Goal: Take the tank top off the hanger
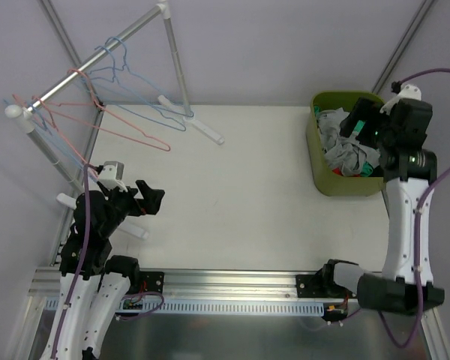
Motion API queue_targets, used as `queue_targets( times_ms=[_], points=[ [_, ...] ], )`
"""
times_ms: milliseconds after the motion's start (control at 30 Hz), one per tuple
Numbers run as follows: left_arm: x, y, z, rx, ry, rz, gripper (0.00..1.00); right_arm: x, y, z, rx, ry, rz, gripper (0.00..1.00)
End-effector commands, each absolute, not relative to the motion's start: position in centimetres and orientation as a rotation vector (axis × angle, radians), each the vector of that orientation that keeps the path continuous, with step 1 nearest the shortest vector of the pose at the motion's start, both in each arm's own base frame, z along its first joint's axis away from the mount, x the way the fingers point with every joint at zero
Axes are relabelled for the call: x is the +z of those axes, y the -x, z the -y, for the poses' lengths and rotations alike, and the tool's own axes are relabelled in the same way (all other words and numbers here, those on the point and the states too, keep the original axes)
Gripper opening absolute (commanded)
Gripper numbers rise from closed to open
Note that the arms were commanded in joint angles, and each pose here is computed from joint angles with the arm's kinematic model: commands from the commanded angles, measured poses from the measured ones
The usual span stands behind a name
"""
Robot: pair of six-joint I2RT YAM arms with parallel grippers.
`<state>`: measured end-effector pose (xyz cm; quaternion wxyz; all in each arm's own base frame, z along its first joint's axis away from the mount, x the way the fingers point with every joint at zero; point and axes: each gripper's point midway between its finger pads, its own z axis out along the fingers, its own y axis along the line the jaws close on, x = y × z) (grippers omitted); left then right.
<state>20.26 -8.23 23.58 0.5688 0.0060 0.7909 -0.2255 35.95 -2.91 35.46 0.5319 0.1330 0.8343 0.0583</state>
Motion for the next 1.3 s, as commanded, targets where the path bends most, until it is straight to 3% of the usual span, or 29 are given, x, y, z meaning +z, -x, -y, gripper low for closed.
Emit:
queue_targets(
  times_ms=[0,200,367,533,1267],
  points=[
    [22.9,-20.7,4.2,-0.307,0.164,-1.947,0.99,35.5,-29.9,0.1,0.093,-0.136,-1.977,1.0],
    [21.8,-20.8,1.5,-0.132,0.253,-2.012,0.99,31.5,-22.4,-1.9,0.043,-0.006,-1.966,1.0],
    [21.9,-20.3,-0.3,-0.043,0.314,-1.965,0.99,28.4,-19.2,-3.2,0.137,0.035,-2.045,0.99],
    [22.4,-19.0,0.3,-0.093,0.258,-1.895,0.99,27.3,-17.1,0.0,-0.036,-0.014,-2.009,1.0],
    [22.1,-19.0,3.8,-0.281,0.134,-1.901,0.99,26.6,-15.7,0.7,-0.06,-0.027,-1.982,0.99]
  ],
)
